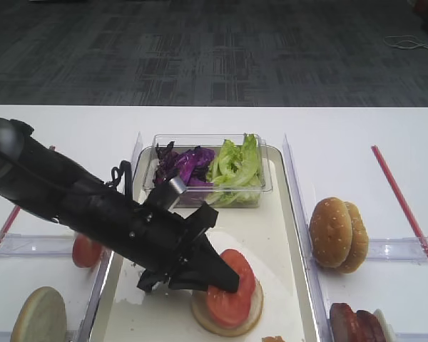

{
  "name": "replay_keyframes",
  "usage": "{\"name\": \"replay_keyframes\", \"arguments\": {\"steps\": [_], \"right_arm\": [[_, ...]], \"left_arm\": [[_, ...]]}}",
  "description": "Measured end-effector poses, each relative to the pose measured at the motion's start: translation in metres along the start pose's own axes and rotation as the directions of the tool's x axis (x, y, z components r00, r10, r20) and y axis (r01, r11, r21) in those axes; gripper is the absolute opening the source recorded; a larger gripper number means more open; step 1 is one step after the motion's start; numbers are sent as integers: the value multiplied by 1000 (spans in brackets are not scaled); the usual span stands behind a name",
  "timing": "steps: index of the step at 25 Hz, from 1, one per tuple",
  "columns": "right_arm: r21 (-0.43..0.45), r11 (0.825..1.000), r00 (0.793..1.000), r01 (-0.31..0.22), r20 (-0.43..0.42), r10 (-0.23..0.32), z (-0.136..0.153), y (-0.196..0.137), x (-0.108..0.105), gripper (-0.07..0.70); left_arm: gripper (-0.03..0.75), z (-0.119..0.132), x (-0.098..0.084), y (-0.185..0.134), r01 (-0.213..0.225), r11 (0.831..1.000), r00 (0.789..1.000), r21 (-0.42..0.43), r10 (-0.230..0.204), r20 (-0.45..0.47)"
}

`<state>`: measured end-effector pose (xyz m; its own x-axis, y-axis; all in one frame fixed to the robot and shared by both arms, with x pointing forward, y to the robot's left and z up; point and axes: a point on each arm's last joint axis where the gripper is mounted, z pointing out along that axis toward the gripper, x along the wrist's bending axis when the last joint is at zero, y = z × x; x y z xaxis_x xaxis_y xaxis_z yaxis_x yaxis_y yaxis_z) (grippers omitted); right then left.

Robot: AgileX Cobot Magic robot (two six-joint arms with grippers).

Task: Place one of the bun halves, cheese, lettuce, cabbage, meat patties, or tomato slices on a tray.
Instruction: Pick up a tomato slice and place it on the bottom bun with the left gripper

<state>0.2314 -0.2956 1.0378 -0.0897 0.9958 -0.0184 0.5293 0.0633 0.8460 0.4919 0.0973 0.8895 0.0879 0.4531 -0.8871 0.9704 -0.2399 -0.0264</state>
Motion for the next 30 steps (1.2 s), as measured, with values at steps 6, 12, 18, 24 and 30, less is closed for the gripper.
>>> {"name": "replay_keyframes", "arguments": {"steps": [6, 12, 18, 24, 30], "right_arm": [[0, 1000, 1000, 0, 0, 0, 0, 0, 0, 201], [0, 1000, 1000, 0, 0, 0, 0, 0, 0, 201], [0, 1000, 1000, 0, 0, 0, 0, 0, 0, 201], [0, 1000, 1000, 2, 0, -2, 0, 0, 0, 201], [0, 1000, 1000, 2, 0, -2, 0, 0, 0, 201]], "left_arm": [[25, 3, 1, 1, 5, 1000, 1000, -4, -5, 4], [25, 3, 3, 2, 11, 1000, 1000, -20, -12, -17], [57, 3, 3, 2, 15, 1000, 1000, -23, -16, -22], [164, 3, 1, 5, 34, 999, 999, -25, -34, -21], [209, 2, -2, 9, 57, 998, 998, -9, -57, -39]]}}
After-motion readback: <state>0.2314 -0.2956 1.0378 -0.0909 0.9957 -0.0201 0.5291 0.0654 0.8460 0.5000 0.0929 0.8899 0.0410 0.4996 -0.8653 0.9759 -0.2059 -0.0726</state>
